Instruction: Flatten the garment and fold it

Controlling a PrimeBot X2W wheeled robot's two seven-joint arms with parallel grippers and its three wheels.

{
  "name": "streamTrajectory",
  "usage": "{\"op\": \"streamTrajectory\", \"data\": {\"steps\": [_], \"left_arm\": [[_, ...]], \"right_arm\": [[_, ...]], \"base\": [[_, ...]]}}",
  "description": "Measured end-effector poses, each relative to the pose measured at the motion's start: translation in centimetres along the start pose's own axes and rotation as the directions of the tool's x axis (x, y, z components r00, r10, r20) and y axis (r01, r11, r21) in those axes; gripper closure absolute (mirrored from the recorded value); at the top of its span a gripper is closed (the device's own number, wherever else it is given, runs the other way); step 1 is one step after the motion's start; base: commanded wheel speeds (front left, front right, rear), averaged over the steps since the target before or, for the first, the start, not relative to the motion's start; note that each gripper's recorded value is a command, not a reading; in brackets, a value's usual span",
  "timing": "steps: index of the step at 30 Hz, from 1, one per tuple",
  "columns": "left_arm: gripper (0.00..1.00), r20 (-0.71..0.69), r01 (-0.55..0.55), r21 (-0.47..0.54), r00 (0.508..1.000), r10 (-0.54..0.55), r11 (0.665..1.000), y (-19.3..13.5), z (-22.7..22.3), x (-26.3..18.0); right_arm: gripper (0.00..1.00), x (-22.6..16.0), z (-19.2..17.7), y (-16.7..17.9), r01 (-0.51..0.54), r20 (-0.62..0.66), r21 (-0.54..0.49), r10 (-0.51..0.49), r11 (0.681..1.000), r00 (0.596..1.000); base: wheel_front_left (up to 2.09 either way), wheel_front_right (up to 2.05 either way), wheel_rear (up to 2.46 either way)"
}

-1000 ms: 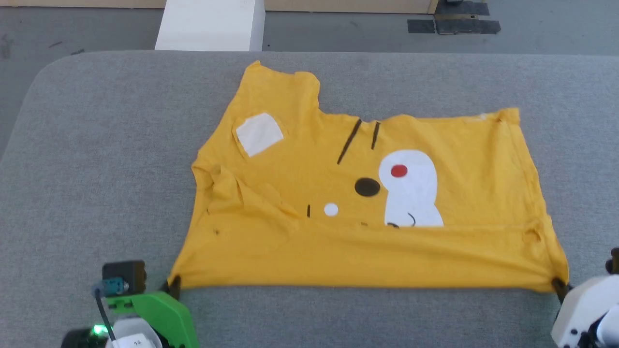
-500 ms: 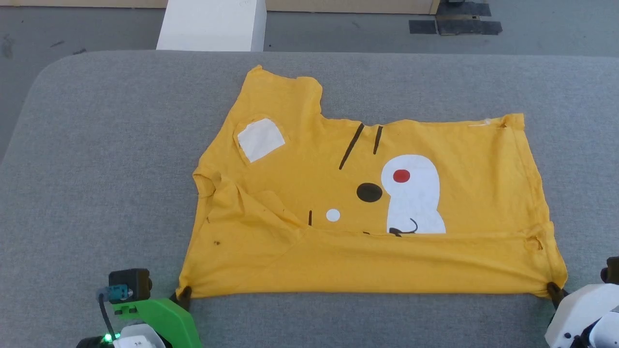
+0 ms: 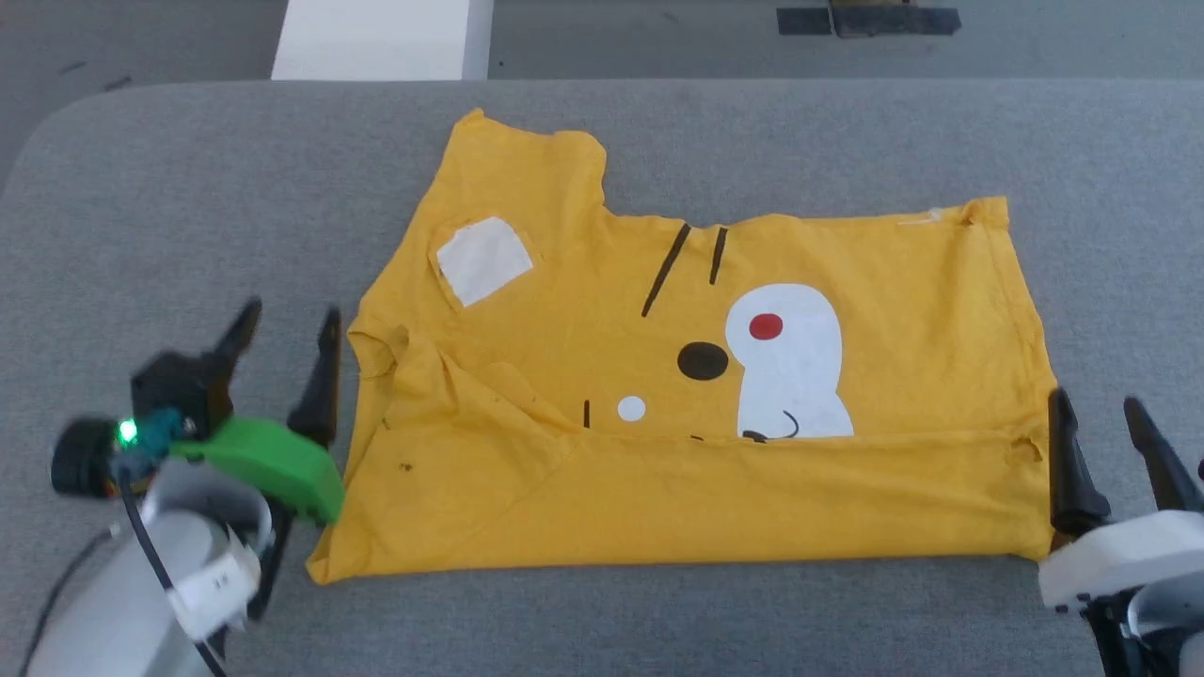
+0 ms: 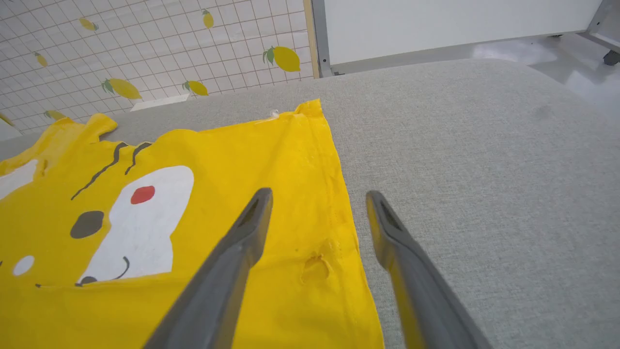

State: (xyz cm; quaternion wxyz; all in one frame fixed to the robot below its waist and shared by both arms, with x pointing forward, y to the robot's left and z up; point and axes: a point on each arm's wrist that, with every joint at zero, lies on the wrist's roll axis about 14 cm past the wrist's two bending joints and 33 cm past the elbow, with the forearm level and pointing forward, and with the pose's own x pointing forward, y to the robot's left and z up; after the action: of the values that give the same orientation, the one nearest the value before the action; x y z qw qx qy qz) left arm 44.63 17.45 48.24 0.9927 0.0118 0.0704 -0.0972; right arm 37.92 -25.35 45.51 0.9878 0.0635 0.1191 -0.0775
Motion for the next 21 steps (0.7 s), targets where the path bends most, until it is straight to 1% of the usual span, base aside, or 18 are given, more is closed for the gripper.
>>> {"op": "streamTrajectory", "data": {"steps": [3,5,9,12,17,19,21], "left_arm": [[0.00,0.061,0.047,0.034,0.997,-0.049,0.998,-0.1,2.0,2.9],[0.00,0.072,0.073,0.052,0.994,-0.076,0.996,-0.1,2.8,4.8],[0.00,0.040,0.144,0.078,0.988,-0.148,0.986,-0.7,3.7,9.0],[0.00,-0.015,0.197,0.091,0.980,-0.196,0.976,-1.4,4.0,12.0],[0.00,-0.127,0.229,0.089,0.968,-0.217,0.969,-2.0,3.6,16.8],[0.00,-0.194,0.239,0.072,0.956,-0.221,0.968,-2.3,2.7,18.2],[0.00,-0.275,0.251,0.018,0.932,-0.237,0.968,-2.8,1.2,19.4]], "right_arm": [[0.00,0.9,1.6,0.8,-0.023,0.086,-0.037,0.026,0.999,0.996],[0.00,1.6,2.4,1.1,-0.037,0.124,-0.057,0.044,0.998,0.991],[0.00,2.9,2.7,2.2,-0.087,0.123,-0.104,0.100,0.991,0.987],[0.00,3.8,3.0,2.7,-0.117,0.116,-0.131,0.132,0.984,0.984],[0.00,5.2,4.0,3.5,-0.136,0.145,-0.140,0.156,0.981,0.977],[0.00,5.6,4.0,3.8,-0.138,0.148,-0.132,0.157,0.982,0.976],[0.00,5.8,3.6,3.9,-0.138,0.142,-0.128,0.156,0.982,0.977]], "base": [[0.00,0.00,0.00],[0.00,0.00,0.00],[0.00,0.00,0.00],[0.00,0.00,0.00],[0.00,0.00,0.00],[0.00,0.00,0.00],[0.00,0.00,0.00]]}}
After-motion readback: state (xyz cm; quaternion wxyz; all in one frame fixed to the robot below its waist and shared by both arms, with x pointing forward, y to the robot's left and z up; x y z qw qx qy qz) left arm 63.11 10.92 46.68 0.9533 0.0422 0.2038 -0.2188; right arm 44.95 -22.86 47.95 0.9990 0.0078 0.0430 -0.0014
